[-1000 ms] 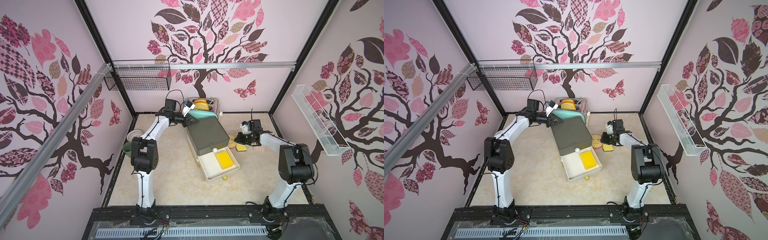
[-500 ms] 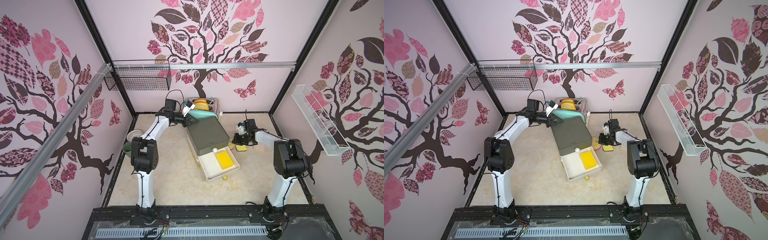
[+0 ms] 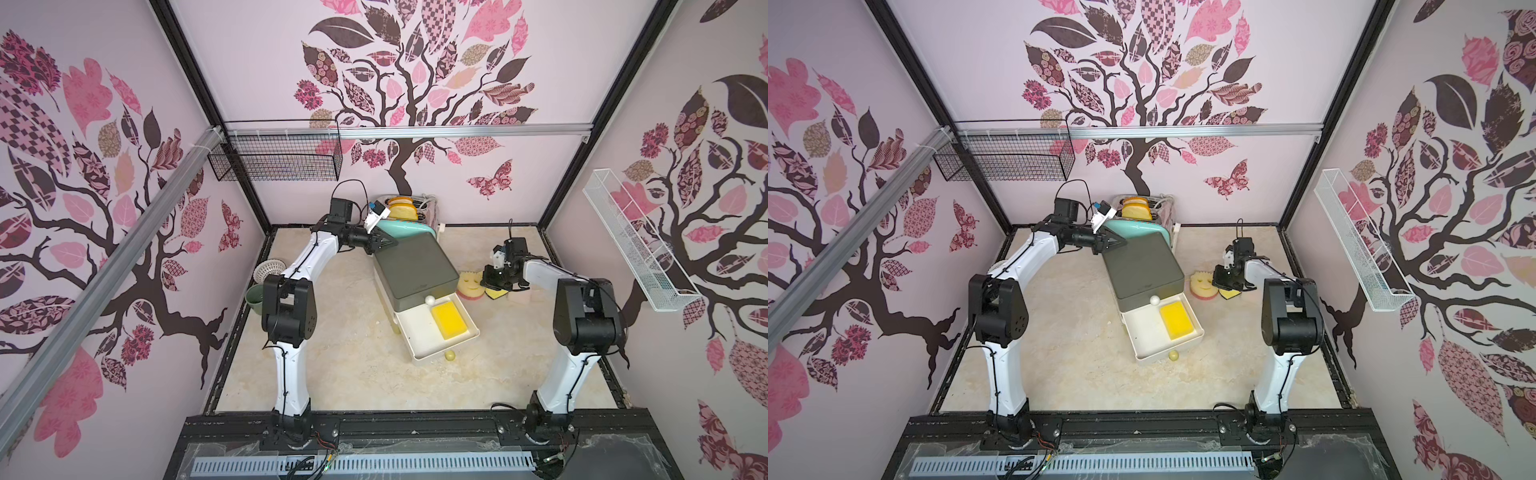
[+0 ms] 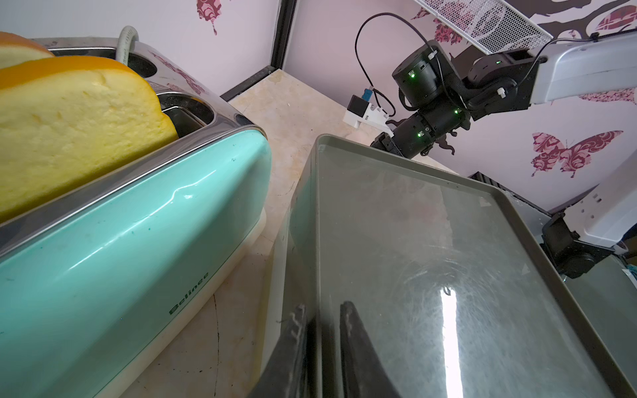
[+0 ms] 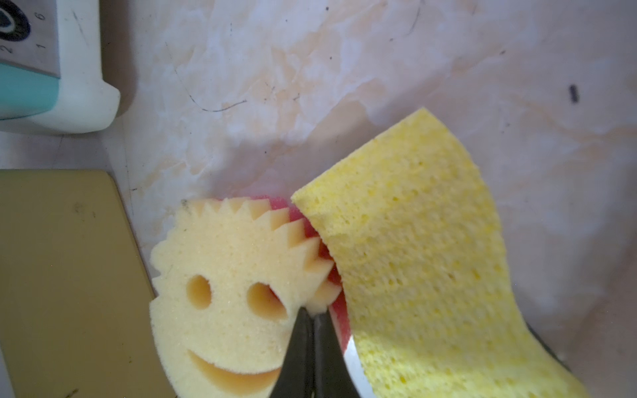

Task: Take the sponge out of the drawer
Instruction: Place the sponge at the center of the board, then pick up the sponge from the drawer.

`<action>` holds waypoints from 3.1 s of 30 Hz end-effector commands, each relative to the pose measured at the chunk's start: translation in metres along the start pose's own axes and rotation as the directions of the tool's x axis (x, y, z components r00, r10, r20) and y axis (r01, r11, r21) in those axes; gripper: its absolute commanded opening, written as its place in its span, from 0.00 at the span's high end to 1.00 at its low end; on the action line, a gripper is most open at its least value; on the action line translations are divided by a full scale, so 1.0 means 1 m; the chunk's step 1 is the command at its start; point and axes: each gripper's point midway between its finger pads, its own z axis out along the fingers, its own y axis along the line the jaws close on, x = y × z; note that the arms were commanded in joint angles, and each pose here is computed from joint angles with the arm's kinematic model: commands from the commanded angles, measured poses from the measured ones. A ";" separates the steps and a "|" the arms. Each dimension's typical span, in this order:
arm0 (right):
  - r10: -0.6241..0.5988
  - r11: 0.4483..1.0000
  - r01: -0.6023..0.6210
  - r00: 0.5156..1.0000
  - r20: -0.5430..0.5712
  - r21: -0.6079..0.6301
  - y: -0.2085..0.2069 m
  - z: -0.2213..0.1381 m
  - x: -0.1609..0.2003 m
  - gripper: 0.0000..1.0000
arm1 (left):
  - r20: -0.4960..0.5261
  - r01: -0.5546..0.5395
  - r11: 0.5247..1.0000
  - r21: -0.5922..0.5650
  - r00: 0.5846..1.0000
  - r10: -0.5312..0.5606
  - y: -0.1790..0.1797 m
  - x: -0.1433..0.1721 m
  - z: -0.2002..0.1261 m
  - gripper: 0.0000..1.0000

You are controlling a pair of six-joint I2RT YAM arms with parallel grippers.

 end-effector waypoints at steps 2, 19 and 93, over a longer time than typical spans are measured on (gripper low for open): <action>-0.036 0.999 0.037 0.999 0.034 -0.037 0.014 -0.011 -0.011 0.85 | -0.138 0.149 0.988 -0.031 0.979 -0.152 0.018 0.067 0.017 0.79; -0.261 0.958 0.283 0.916 0.304 -0.031 0.099 -0.144 -0.027 0.51 | -0.145 0.140 0.989 -0.051 0.979 -0.146 0.015 0.066 0.009 0.79; -0.546 0.837 0.546 0.837 -0.023 0.040 0.149 -0.072 0.193 0.70 | -0.057 0.189 0.982 0.008 0.980 -0.188 0.030 0.059 0.005 0.80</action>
